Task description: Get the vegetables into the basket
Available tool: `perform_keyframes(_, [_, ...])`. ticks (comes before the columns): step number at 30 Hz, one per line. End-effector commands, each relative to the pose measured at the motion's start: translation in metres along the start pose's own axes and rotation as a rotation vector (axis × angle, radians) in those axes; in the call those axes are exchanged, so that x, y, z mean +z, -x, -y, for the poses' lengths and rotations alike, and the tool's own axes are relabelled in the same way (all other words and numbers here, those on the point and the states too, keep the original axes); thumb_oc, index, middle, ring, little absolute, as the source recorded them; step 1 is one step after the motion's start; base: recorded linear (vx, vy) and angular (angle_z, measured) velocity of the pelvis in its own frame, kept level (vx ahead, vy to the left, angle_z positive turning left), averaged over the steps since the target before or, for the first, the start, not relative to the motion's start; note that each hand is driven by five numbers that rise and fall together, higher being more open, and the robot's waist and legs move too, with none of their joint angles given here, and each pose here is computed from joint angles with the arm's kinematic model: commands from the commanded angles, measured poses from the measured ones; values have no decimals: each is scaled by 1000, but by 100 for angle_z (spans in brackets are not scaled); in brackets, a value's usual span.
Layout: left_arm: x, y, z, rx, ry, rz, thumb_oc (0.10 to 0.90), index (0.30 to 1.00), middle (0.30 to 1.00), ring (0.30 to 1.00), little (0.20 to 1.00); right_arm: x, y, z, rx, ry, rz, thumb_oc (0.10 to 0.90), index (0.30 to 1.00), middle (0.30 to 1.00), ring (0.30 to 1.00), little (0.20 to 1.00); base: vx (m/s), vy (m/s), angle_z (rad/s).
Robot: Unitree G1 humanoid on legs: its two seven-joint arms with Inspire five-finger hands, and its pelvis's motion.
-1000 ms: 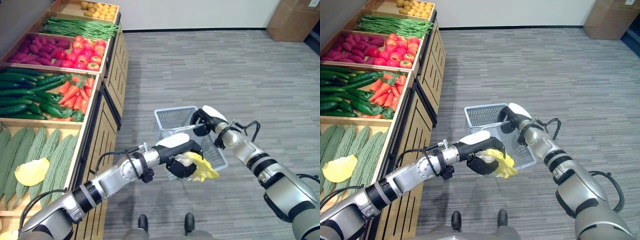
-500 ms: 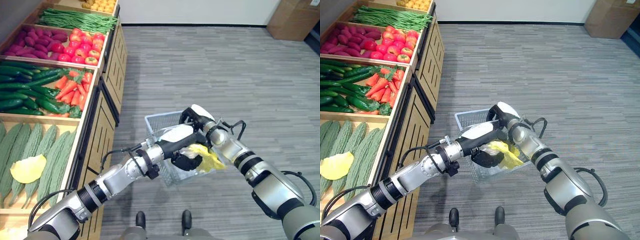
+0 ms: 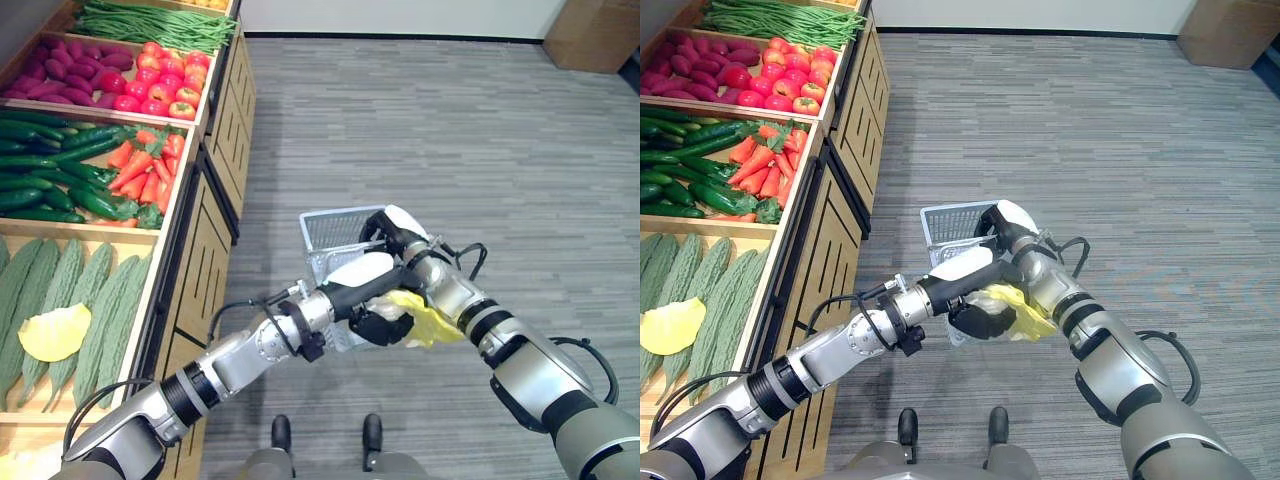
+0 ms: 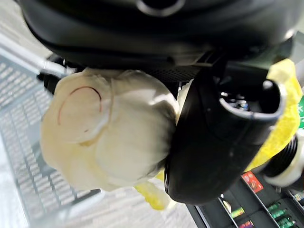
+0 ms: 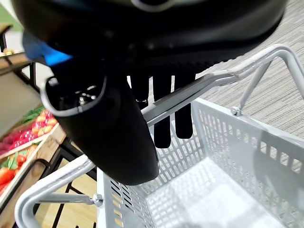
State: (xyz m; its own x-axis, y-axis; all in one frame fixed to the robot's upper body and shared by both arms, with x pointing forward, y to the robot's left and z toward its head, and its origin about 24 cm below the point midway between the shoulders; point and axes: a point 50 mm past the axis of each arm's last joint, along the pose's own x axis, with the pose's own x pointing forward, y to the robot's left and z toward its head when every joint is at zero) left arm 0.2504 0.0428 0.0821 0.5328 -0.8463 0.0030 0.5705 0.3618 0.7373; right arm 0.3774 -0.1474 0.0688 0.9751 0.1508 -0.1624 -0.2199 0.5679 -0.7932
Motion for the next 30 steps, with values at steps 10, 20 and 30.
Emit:
perform_keyframes(10, [-2, -20, -1, 69, -112, 22, 400, 300, 300, 300, 300, 141, -3, 86, -295, -189, 506, 400, 300, 300, 300, 300, 0, 0, 0])
perform_keyframes(20, [-18, -29, -10, 151, -229, -58, 400, 300, 300, 300, 300, 137, 2, 78, -269, -221, 520, 400, 300, 300, 300, 300, 0, 0, 0])
perform_keyframes(30, [-39, -37, -24, 272, -365, -181, 400, 300, 300, 300, 300, 128, 2, 67, -244, -245, 499, 400, 300, 300, 300, 300, 0, 0, 0])
